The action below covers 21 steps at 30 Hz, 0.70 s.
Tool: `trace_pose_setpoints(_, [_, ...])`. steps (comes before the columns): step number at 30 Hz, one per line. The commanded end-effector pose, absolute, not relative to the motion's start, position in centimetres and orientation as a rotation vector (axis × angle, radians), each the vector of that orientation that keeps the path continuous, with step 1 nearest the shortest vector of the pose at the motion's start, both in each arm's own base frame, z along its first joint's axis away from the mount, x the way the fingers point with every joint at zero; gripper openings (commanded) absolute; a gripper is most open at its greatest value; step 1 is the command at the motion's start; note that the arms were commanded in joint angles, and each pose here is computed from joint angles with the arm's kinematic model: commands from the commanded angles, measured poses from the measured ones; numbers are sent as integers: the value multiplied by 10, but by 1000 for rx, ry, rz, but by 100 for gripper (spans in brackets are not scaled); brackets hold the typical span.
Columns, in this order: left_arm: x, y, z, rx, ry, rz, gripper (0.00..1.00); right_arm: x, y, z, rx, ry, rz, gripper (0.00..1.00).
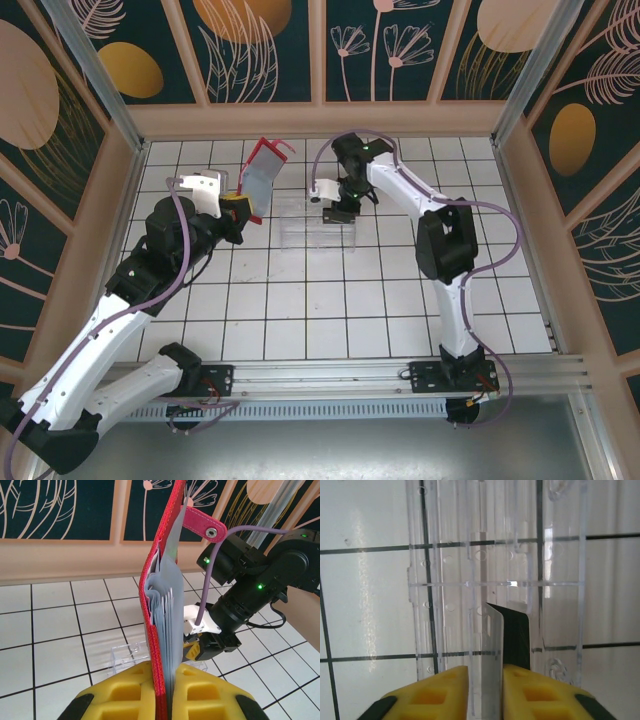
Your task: Take the credit cards out of the card holder
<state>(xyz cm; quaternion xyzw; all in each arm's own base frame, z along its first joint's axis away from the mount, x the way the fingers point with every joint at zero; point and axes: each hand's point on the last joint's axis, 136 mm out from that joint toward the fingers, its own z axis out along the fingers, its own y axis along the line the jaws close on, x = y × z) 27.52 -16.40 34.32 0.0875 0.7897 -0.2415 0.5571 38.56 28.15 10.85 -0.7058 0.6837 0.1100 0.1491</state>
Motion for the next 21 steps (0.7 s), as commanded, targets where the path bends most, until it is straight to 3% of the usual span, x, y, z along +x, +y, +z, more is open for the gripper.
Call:
trace_pose_setpoints(1, [273, -161, 354, 200, 1836, -575, 0, 389, 278, 129, -1986, 1939, 265, 32])
trace_pose_setpoints(10, [267, -168, 361, 239, 1824, -624, 0, 402, 277, 195, -1823, 1837, 77, 37])
trace_pose_setpoints(16, [256, -186, 369, 324, 1796, -737, 0, 381, 294, 269, -1576, 1766, 184, 36])
trace_pose_setpoints(21, [242, -211, 377, 421, 1743, -919, 0, 331, 297, 329, -1378, 1651, 395, 37])
